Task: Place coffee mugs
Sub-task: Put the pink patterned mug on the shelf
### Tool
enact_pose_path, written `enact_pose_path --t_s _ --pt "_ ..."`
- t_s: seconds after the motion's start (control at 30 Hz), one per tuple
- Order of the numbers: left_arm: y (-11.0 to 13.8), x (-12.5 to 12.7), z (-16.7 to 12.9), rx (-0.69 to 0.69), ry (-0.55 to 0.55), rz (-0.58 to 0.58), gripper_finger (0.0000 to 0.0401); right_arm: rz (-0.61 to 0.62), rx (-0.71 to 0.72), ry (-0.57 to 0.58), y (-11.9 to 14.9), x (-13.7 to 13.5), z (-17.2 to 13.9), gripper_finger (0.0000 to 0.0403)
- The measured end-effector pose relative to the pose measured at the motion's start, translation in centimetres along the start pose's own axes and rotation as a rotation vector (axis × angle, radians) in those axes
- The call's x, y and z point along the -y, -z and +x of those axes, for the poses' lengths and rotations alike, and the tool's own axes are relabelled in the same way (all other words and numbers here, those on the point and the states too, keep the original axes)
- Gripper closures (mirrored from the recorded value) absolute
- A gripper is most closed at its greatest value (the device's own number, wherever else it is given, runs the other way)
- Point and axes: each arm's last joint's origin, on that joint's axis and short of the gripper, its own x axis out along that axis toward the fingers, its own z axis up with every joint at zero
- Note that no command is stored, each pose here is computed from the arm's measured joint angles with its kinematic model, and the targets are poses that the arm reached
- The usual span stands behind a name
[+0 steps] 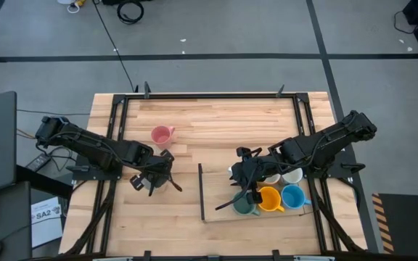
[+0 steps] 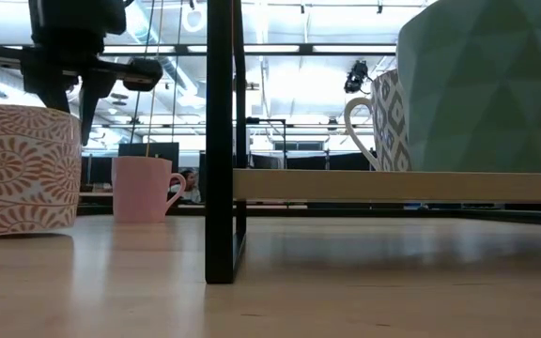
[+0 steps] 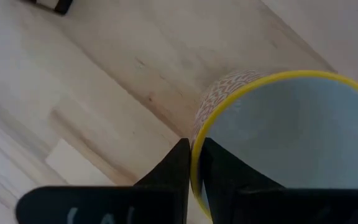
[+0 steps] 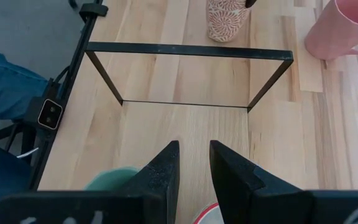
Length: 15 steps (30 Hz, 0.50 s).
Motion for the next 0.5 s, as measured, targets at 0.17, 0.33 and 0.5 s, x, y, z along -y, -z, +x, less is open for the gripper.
enact_pose_path --t_s 0.17,0.33,0.5 --pt "-0.02 -0.01 0.00 0.003 -0.001 0.147 0.0362 0.000 0.000 0.000 0.00 0.00 0.00 0.0309" --pt "-0.10 -0.07 0.00 0.010 -0.007 0.275 0.0362 0.000 0.000 0.000 0.00 0.00 0.00 0.0309" --pt "-0.13 -0.09 0.01 0.013 -0.011 0.315 0.0362 0.000 0.000 0.000 0.00 0.00 0.00 0.0309"
